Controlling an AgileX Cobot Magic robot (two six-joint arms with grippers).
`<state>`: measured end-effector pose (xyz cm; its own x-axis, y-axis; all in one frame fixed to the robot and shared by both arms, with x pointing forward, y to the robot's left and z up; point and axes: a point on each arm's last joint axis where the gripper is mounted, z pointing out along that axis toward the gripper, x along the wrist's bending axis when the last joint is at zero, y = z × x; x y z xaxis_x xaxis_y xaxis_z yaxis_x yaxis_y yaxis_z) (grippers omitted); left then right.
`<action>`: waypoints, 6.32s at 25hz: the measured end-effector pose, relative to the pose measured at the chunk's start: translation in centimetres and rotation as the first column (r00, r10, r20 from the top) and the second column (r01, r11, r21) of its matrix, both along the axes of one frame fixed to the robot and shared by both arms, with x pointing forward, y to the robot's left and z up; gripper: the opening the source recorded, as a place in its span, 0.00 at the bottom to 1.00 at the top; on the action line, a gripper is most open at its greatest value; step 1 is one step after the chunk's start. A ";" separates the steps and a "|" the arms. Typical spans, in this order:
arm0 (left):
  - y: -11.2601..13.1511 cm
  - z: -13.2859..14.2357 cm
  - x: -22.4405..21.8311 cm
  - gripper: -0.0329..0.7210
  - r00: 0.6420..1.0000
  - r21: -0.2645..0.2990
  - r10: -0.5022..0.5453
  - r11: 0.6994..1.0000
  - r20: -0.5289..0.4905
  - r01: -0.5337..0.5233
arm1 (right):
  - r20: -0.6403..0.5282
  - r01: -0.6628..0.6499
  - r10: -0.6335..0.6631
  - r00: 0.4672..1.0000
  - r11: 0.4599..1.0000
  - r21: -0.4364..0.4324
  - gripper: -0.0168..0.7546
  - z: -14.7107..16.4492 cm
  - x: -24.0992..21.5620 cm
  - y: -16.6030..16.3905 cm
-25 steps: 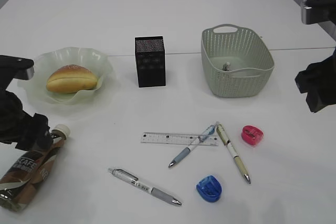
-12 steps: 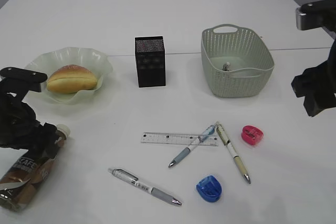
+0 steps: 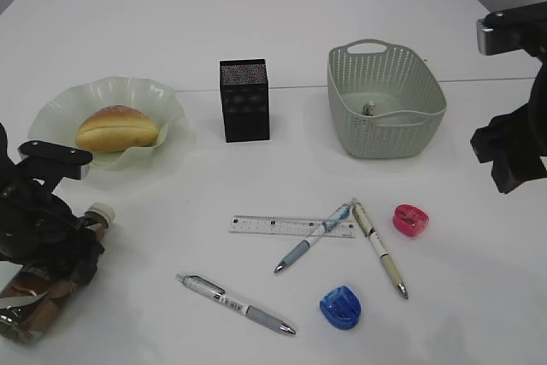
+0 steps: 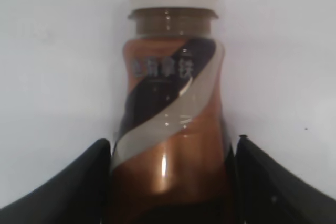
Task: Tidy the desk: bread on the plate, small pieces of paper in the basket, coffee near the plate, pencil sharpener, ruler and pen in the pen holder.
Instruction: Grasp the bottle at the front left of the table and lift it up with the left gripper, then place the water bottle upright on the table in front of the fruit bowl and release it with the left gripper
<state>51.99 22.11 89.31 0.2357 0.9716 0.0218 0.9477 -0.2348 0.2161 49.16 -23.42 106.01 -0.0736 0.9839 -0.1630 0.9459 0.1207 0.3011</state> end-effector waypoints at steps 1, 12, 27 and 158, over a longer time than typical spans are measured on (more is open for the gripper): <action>0.0 0.0 0.0 0.70 1.000 0.000 0.000 1.000 0.000 0.000 | 0.002 -0.001 0.001 1.000 1.000 0.001 0.66 0.0 0.0 0.0; -0.2 0.1 0.6 0.56 0.998 -0.024 0.000 1.000 0.065 0.002 | 0.010 -0.003 0.003 1.000 1.000 0.004 0.66 0.0 0.1 0.0; 1.2 8.0 -5.3 0.55 0.901 -0.194 0.078 0.981 0.426 0.007 | 0.012 -0.016 0.016 1.000 1.000 -0.008 0.66 0.0 0.1 0.0; -1.0 13.0 4.7 0.76 0.169 -0.281 0.233 0.882 0.958 0.377 | 0.065 -0.061 0.068 0.996 0.993 -0.100 0.66 0.3 0.7 -0.6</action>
